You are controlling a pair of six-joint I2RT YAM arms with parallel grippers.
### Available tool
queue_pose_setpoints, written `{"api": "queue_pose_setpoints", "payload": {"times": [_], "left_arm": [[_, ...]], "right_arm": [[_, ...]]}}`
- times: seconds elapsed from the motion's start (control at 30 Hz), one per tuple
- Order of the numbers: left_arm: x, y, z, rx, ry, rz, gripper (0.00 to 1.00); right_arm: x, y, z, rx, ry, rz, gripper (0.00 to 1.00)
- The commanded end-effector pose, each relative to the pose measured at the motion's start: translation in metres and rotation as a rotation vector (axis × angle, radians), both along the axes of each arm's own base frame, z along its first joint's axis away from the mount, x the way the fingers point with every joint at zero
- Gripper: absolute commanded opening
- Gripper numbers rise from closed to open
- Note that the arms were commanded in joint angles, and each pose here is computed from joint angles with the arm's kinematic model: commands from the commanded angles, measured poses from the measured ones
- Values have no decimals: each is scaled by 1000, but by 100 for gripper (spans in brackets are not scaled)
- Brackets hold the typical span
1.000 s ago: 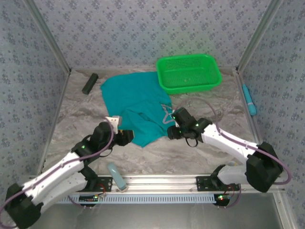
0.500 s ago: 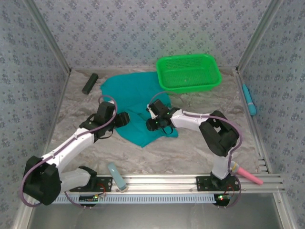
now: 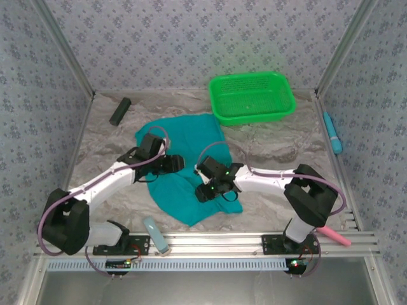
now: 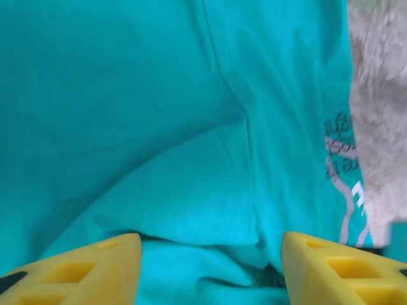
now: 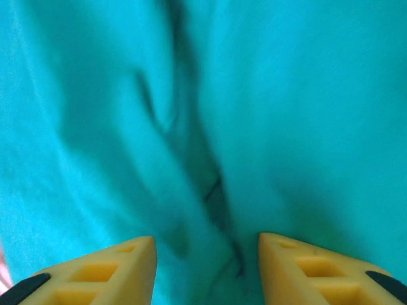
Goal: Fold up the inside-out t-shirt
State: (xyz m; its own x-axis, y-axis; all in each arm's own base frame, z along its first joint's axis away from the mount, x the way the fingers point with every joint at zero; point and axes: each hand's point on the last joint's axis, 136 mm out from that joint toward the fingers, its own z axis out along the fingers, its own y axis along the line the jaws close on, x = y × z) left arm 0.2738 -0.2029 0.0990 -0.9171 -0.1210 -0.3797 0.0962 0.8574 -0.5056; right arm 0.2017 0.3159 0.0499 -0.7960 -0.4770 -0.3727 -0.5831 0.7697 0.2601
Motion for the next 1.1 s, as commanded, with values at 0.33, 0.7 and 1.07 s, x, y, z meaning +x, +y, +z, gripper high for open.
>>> {"api": "queue_pose_setpoints", "payload": {"times": [0.33, 0.7, 1.07], "left_arm": [[-2, -3, 0, 17, -43, -49, 67], [13, -21, 50, 75, -592, -381, 80], [26, -66, 6, 195, -689, -712, 79]], "right_arm": [[83, 16, -10, -84, -260, -160, 45], [78, 21, 60, 291, -40, 39, 0], [83, 5, 77, 408, 50, 104, 5]]}}
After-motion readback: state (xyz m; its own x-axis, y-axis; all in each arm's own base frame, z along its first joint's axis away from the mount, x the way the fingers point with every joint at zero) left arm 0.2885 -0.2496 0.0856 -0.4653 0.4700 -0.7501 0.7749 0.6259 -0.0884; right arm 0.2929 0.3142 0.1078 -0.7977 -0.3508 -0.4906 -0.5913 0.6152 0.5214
